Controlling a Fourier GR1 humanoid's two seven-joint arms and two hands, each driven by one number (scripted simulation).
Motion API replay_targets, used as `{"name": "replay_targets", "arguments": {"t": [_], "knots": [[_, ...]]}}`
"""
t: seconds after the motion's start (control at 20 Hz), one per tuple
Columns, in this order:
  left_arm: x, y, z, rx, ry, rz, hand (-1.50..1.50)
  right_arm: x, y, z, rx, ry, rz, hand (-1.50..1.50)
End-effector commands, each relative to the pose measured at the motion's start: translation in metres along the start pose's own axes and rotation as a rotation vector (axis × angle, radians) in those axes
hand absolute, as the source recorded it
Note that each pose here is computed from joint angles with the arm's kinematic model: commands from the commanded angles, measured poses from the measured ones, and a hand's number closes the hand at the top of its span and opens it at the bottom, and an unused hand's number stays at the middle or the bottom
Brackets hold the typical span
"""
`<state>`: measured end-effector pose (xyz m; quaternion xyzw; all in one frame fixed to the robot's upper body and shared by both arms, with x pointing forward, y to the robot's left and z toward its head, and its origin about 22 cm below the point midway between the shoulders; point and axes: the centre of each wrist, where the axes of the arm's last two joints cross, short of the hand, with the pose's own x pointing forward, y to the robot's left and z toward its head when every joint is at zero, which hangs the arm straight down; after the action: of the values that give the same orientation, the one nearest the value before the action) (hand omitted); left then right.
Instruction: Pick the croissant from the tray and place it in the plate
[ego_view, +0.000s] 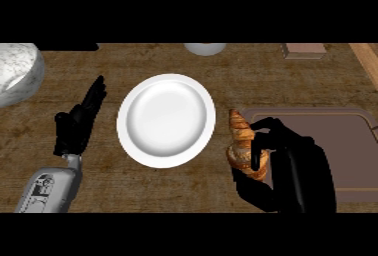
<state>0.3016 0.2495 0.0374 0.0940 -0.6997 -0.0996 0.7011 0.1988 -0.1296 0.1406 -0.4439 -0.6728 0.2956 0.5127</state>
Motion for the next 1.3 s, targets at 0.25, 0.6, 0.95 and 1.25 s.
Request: {"name": "replay_targets", "arguments": {"t": [0.25, 0.6, 0.95, 1.25], "knots": [[0.003, 0.001, -0.005, 0.015, -0.014, -0.009, 0.0, 0.063, 0.049, -0.044, 0.118, -0.003, -0.121, 1.5], [0.017, -0.009, -0.008, -0.034, -0.012, -0.014, 0.0, 0.092, 0.101, -0.087, 0.17, 0.01, -0.117, 1.5], [0.015, 0.003, -0.009, -0.035, -0.03, 0.008, 0.0, 0.085, 0.143, -0.116, 0.26, 0.046, 0.104, 1.5], [0.009, -0.013, -0.013, -0.066, -0.033, -0.007, 0.0, 0.065, 0.171, -0.1, 0.307, 0.232, -0.097, -1.5]]}}
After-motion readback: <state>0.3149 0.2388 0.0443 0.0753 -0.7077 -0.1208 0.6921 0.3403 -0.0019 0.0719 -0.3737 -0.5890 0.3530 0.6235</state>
